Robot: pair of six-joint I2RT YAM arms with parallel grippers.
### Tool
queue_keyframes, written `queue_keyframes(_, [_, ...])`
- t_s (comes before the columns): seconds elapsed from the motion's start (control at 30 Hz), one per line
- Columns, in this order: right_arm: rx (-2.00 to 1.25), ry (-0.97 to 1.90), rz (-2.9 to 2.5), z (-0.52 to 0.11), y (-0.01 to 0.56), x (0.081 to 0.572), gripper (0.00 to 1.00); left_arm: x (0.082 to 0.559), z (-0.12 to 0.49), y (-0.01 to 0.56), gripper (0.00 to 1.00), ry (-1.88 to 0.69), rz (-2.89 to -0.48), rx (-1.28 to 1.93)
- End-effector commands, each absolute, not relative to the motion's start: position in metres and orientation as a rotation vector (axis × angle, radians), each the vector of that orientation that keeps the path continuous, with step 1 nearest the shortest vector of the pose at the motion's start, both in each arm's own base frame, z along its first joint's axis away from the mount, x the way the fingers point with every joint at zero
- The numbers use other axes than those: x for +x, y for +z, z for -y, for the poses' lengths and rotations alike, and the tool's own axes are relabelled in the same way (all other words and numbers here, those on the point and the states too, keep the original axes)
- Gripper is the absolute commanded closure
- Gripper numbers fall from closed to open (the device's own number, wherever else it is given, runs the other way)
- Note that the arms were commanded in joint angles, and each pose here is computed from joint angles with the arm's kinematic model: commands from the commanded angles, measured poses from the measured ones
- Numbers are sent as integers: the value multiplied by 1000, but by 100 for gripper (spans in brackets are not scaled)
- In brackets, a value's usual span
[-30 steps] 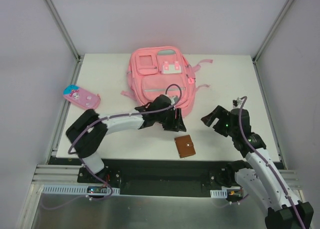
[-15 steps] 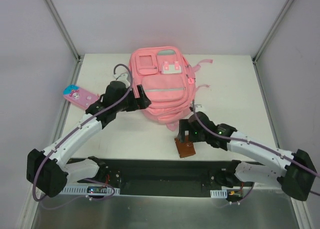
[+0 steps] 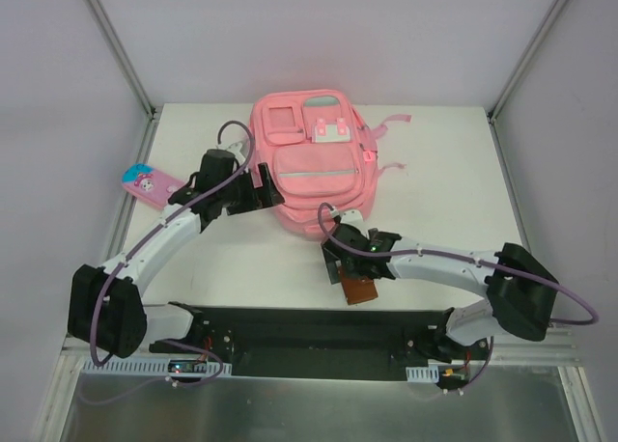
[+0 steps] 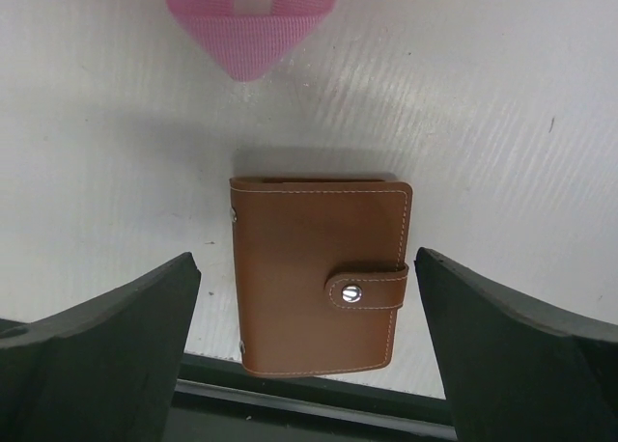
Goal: Pack the student bag
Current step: Adjust the student bag at the center of the board.
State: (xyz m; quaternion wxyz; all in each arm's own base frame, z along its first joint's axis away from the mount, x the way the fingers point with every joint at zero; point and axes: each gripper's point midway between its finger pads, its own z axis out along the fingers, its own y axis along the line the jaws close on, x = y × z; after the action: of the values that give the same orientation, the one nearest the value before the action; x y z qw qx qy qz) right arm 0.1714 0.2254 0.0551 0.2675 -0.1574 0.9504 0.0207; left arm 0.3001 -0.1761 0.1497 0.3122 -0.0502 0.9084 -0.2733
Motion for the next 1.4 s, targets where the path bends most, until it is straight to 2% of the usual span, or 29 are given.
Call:
queue_keyframes(0.0, [-473, -24, -2610, -220, 37, 167, 4, 315, 196, 168, 1, -838, -2314, -48])
queue_keyframes(0.43, [-397, -87, -2733, -191, -4, 164, 1, 342, 218, 141, 2, -922, -2361, -39])
queue_keyframes(0.47, [-388, -71, -2726, -191, -4, 166, 3, 343, 219, 139, 3, -922, -2362, -42])
queue_keyframes(0.5, [-395, -64, -2723, -189, -5, 167, 11, 342, 218, 133, 4, -919, -2373, -51])
queue_keyframes(0.6, [-357, -36, -2725, -182, -7, 170, 16, 341, 219, 118, 9, -923, -2408, -77])
queue_keyframes(0.73, [-288, -105, -2735, -155, -10, 180, 22, 344, 220, 109, 25, -925, -2413, -92])
queue_keyframes(0.77, [-267, -126, -2735, -148, -11, 182, 24, 342, 219, 104, 32, -916, -2422, -99])
queue_keyframes(0.83, [-188, -98, -2742, -140, -9, 189, 24, 342, 217, 98, 36, -903, -2432, -107])
queue_keyframes(0.87, [-147, -96, -2736, -137, -7, 192, 24, 340, 216, 95, 47, -901, -2439, -110])
queue_keyframes(0.97, [9, -86, -2722, -125, 0, 208, 25, 335, 214, 90, 64, -895, -2450, -121])
queue_keyframes(1.0, [45, -85, -2715, -122, 3, 213, 25, 333, 212, 91, 76, -892, -2447, -128])
queue_keyframes(1.07, [143, -99, -2702, -111, 8, 227, 25, 327, 209, 86, 88, -883, -2460, -141])
queue_keyframes(1.1, [210, -110, -2701, -101, 10, 234, 25, 325, 208, 88, 100, -884, -2453, -146])
queue_keyframes(1.33, [375, -87, -2655, -72, 26, 276, 22, 293, 190, 83, 100, -841, -2457, -185])
queue_keyframes(1.37, [379, -74, -2642, -71, 31, 283, 17, 284, 185, 78, 100, -819, -2474, -193])
